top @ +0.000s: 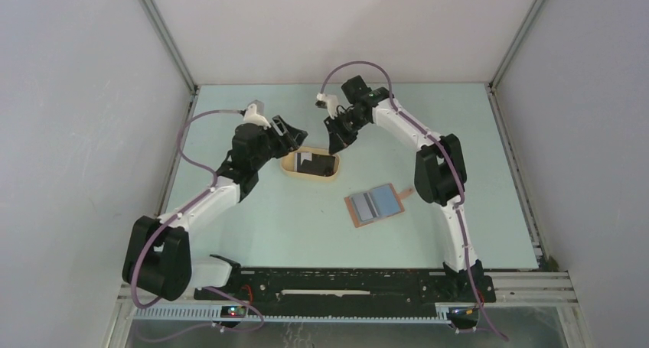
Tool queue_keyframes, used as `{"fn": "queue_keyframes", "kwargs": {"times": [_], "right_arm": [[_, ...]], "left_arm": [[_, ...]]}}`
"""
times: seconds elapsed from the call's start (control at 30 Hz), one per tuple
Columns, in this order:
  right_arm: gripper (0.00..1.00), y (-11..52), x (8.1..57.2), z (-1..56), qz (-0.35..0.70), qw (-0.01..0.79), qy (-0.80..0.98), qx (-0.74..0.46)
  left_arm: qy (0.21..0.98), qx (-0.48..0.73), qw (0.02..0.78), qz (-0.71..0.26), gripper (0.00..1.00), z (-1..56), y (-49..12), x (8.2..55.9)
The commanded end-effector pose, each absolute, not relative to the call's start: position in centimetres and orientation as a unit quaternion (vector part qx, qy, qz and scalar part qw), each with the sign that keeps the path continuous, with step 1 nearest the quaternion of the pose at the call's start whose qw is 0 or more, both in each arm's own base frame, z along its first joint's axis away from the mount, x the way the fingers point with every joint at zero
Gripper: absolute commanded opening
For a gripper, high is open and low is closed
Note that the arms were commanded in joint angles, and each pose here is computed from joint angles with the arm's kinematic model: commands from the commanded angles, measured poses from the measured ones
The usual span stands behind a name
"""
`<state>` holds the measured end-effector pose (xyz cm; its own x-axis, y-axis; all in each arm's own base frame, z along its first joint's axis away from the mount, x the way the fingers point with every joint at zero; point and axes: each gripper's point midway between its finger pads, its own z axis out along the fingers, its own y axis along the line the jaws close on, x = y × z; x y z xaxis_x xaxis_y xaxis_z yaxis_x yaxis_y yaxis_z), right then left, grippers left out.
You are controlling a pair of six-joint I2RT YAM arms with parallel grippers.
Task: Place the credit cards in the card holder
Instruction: Move the storage box to the center of the board.
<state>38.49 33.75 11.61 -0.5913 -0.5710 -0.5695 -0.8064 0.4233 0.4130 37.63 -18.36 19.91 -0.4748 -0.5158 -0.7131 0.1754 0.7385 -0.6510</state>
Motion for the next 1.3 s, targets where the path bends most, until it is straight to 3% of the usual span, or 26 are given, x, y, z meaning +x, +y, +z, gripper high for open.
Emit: {"fn": "queue_keyframes", "kwargs": {"times": [0.0,0.43,0.7,0.87,1.0,1.27], "right_arm": [[0.11,34.1,37.8,8.7,0.320,0.145,0.838,-0.418],[0.08,28.7,40.1,5.4,0.169,0.148,0.881,-0.417],[0.10,23.2,42.3,5.8,0.122,0.167,0.895,-0.396],[0.14,20.0,44.0,6.5,0.125,0.179,0.902,-0.373],[0.25,19.5,44.2,7.9,0.147,0.188,0.895,-0.377],[0.39,24.1,40.6,13.4,0.305,0.218,0.829,-0.414]], "left_arm": [[0.793,-0.148,0.494,-0.323,0.66,20.1,-17.6,38.5],[0.801,-0.196,0.461,-0.328,0.66,16.8,-19.0,38.4],[0.780,-0.168,0.502,-0.333,0.66,17.7,-20.8,39.5],[0.762,-0.147,0.534,-0.336,0.67,18.0,-21.0,39.0],[0.775,-0.149,0.517,-0.331,0.67,16.6,-21.8,40.1],[0.765,-0.106,0.535,-0.342,0.70,16.7,-23.1,38.0]]}}
